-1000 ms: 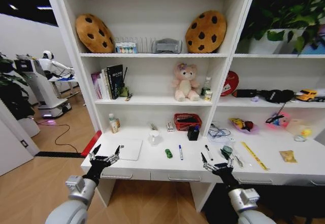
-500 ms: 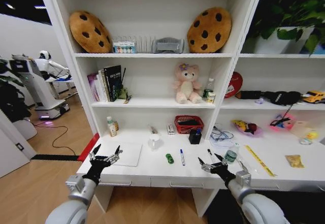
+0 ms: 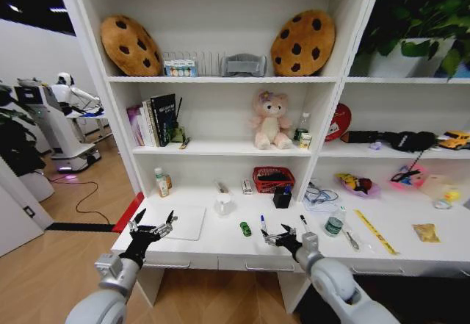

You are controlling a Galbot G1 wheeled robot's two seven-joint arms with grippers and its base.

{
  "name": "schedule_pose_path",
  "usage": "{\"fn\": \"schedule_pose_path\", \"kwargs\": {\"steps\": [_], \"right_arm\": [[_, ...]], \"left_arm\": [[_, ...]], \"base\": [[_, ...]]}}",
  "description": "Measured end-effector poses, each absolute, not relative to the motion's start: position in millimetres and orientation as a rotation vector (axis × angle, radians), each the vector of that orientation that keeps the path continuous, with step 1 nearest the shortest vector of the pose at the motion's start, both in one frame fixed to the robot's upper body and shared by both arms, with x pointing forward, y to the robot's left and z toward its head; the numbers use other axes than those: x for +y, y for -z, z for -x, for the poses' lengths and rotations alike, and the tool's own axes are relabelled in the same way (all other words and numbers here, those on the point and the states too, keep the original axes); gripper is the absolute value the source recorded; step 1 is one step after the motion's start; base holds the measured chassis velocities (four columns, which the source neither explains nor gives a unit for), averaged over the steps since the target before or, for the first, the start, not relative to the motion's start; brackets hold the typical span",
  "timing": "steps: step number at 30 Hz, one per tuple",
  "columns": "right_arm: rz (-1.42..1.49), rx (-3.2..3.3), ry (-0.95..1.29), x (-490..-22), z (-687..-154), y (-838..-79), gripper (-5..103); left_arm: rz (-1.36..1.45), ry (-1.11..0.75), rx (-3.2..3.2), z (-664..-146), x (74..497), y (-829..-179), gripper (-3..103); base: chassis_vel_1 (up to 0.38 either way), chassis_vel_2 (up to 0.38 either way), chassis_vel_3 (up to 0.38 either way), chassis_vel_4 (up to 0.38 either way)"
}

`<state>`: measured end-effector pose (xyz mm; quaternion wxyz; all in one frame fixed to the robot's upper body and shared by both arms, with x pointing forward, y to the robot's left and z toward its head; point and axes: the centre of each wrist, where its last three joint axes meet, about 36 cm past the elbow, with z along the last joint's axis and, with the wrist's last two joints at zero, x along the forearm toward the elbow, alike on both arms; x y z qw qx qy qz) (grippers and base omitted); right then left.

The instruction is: Organize the objects on the table.

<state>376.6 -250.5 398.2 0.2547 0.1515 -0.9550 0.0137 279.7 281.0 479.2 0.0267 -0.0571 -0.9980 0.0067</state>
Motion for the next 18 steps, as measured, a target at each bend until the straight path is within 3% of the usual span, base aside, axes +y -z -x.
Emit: {"fn": "schedule_pose_path", "kwargs": {"steps": [14, 18], "right_arm": [[-0.402, -2.577, 0.005, -199.8, -418.0, -388.8, 103], [-0.375, -2.556, 0.035, -186.7, -419.6, -384.8, 93]], "left_arm": [[0.176, -0.021, -3.083, -279.7, 281.1, -479.1, 100], [0.176, -0.021, -3.083, -279.7, 281.1, -479.1, 100]], "base": [[0.000, 0.000, 0.000, 0.000], [0.000, 0.000, 0.000, 0.000]]}}
